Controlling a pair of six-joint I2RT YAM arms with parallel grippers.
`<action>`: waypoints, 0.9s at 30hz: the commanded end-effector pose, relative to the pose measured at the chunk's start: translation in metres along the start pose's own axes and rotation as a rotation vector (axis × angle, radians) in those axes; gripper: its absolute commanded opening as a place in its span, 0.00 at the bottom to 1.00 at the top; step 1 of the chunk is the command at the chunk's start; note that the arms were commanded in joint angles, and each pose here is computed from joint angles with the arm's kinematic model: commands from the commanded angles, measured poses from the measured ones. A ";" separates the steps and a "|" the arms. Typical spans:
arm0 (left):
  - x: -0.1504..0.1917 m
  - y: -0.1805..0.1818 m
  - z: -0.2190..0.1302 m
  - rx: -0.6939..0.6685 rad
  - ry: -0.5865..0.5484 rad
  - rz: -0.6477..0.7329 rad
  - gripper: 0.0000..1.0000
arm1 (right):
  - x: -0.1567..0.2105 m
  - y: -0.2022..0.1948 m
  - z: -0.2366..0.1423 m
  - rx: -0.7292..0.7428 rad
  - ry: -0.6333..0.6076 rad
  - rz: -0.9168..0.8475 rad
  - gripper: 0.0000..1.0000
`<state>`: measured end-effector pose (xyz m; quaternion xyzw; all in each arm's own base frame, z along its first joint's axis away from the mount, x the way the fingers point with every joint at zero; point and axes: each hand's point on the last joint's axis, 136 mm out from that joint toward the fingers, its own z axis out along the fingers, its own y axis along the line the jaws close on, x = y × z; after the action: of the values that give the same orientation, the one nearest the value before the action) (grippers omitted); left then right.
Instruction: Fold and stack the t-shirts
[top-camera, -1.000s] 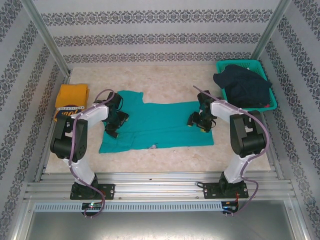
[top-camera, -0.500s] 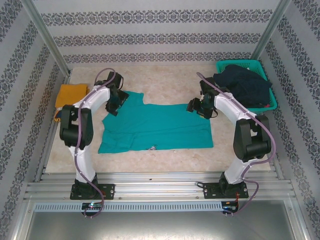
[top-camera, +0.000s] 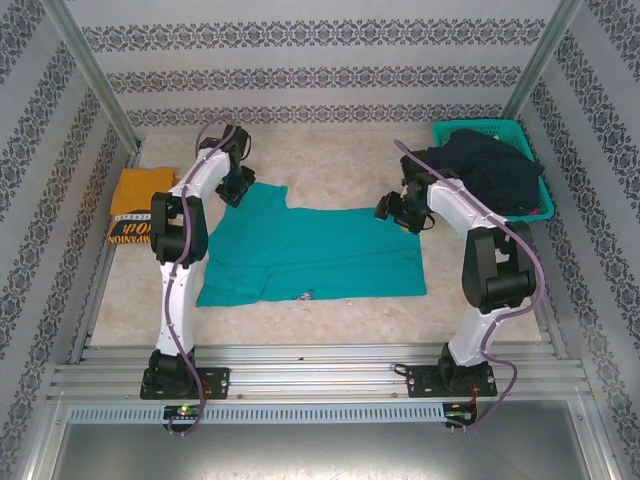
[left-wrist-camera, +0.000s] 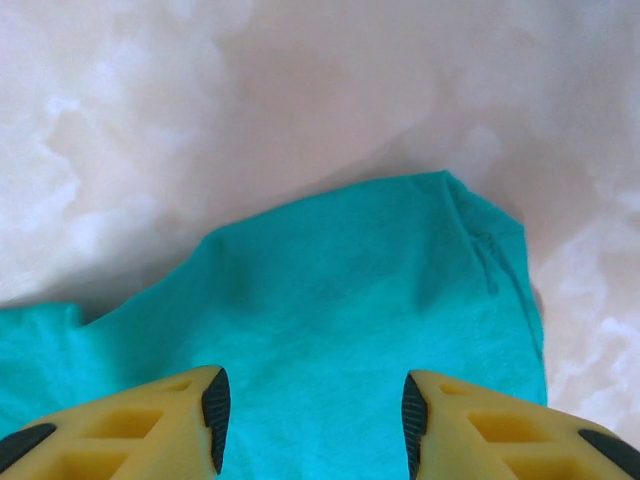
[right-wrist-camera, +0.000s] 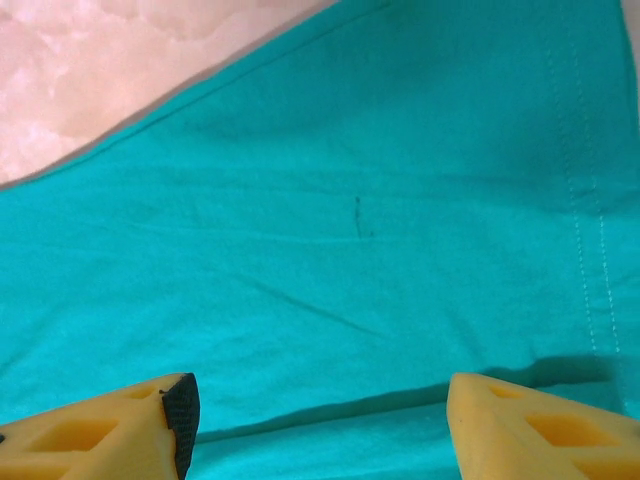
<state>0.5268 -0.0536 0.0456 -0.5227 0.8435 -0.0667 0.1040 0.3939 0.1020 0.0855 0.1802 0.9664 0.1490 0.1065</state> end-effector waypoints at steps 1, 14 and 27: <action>-0.006 0.019 0.007 -0.103 0.008 -0.021 0.50 | -0.008 0.002 0.000 -0.005 0.006 0.000 0.67; 0.014 0.040 0.031 -0.187 0.092 -0.079 0.49 | -0.032 -0.001 0.006 0.000 -0.009 0.053 0.67; 0.005 0.025 0.030 -0.137 0.084 -0.075 0.00 | -0.048 -0.007 0.012 0.023 -0.001 0.124 0.67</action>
<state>0.5154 -0.0540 0.0260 -0.5532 0.8302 -0.0472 0.0506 0.4372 0.0823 0.0799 0.2282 0.9566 0.1480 0.1049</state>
